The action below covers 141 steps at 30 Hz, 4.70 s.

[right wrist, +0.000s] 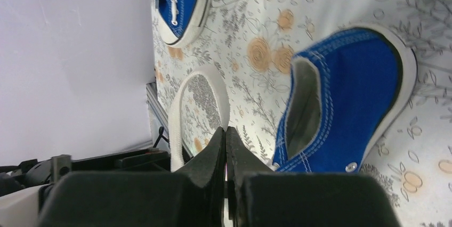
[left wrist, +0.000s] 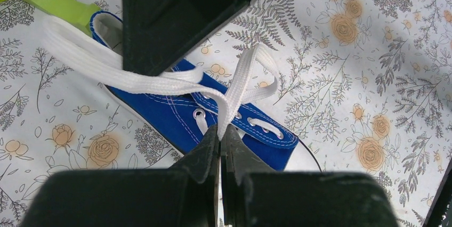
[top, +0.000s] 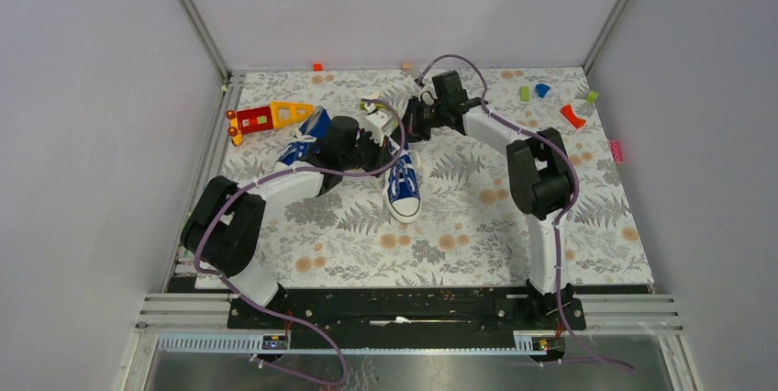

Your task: Tie the shoes

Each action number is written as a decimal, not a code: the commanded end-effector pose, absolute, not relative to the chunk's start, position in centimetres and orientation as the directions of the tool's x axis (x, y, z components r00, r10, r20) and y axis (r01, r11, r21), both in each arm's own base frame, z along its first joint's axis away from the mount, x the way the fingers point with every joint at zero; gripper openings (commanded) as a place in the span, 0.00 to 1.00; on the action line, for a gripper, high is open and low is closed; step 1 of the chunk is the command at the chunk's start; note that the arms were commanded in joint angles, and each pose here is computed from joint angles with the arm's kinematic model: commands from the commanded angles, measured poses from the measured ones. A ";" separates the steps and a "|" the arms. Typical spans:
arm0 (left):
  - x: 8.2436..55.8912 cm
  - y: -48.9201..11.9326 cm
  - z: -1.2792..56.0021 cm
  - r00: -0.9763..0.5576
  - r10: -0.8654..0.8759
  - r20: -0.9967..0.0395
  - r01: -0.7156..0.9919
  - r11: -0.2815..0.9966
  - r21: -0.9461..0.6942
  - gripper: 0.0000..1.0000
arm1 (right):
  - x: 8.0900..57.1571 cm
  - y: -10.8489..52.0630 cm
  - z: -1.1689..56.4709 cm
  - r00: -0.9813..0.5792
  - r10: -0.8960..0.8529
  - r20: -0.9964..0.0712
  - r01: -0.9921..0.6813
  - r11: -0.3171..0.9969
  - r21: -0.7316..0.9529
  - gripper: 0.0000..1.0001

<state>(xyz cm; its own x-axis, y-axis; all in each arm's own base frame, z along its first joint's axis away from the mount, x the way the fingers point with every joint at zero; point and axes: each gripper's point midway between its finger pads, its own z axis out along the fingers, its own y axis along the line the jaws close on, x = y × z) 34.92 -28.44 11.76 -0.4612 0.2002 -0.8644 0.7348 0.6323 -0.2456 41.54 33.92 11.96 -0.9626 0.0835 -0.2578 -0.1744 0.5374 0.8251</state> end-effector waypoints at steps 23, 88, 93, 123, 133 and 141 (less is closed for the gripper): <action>35.6 -28.9 14.2 -0.357 0.148 -0.922 0.770 0.606 -0.200 0.00 | 42.0 34.5 15.9 -0.959 0.281 -0.046 0.096 0.474 0.875 0.00; 34.2 -28.2 14.9 -0.312 0.160 -0.936 0.777 0.610 -0.155 0.02 | 33.2 31.6 12.7 -0.983 0.175 0.046 0.151 0.654 0.742 0.00; 33.7 -28.7 14.4 -0.336 0.156 -0.929 0.782 0.596 -0.183 0.02 | 32.2 31.9 11.7 -0.993 0.105 0.046 0.106 0.680 0.725 0.00; 33.4 -29.5 12.5 -0.473 0.118 -0.873 0.743 0.587 -0.323 0.00 | 33.1 29.4 13.9 -0.979 -0.019 -0.203 -0.143 0.776 0.614 0.51; 33.8 -28.6 12.2 -0.474 0.152 -0.867 0.726 0.625 -0.287 0.00 | 34.5 28.3 16.6 -0.941 0.004 -0.338 -0.203 0.791 0.577 0.66; 33.9 -28.5 13.0 -0.503 0.104 -0.858 0.689 0.647 -0.326 0.00 | 32.0 25.1 14.5 -0.872 0.000 -0.490 -0.312 0.771 0.555 0.69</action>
